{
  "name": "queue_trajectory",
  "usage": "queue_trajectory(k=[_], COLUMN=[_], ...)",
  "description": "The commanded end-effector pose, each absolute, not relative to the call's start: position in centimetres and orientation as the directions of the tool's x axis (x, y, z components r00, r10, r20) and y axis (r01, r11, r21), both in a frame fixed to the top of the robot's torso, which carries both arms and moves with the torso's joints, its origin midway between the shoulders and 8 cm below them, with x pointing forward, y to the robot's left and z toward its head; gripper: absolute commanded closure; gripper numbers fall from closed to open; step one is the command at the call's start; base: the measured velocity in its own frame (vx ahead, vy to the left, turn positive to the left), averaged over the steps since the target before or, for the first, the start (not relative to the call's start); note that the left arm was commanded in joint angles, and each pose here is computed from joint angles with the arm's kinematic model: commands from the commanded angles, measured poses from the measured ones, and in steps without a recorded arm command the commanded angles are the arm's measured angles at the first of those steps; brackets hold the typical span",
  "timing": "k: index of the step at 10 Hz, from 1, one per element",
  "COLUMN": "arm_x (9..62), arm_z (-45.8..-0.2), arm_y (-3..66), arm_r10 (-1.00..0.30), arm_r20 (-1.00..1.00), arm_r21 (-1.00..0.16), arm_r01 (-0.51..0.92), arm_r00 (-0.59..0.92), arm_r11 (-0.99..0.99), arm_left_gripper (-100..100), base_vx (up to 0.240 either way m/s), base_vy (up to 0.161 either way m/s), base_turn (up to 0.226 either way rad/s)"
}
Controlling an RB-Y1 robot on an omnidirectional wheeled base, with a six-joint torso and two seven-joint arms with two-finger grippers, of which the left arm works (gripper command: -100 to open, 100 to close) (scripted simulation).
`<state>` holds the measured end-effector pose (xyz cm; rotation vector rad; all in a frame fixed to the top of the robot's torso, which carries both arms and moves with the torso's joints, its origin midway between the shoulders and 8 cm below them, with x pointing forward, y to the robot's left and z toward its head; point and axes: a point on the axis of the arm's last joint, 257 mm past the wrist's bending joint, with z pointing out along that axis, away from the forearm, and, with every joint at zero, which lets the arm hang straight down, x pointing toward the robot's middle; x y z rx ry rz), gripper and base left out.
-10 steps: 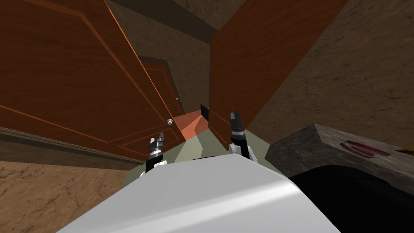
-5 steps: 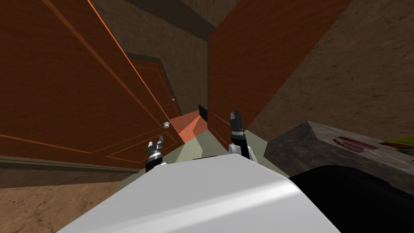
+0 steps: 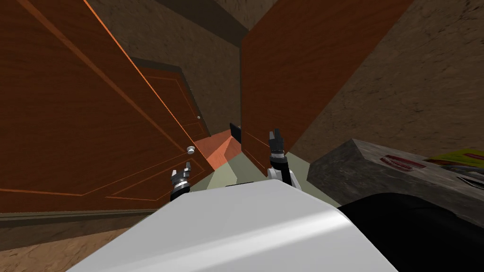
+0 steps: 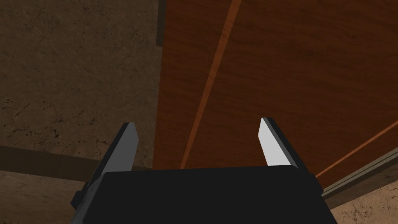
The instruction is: Pull the door open
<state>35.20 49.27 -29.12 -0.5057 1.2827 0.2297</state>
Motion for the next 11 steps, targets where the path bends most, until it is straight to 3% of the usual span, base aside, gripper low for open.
queue_trajectory(k=[1,11], arm_x=[34.6,31.3], arm_z=[-30.2,-36.5], arm_y=[49.7,51.0], arm_r10=[-0.089,-0.009], arm_r20=[-0.964,-0.997], arm_r21=[-0.201,-0.052], arm_r01=[-0.467,-0.596], arm_r00=[0.251,0.075], arm_r11=[0.861,0.801], arm_left_gripper=[-100,-100], base_vx=[0.074,0.069], base_vy=[0.059,0.057], base_turn=[-0.099,-0.087])
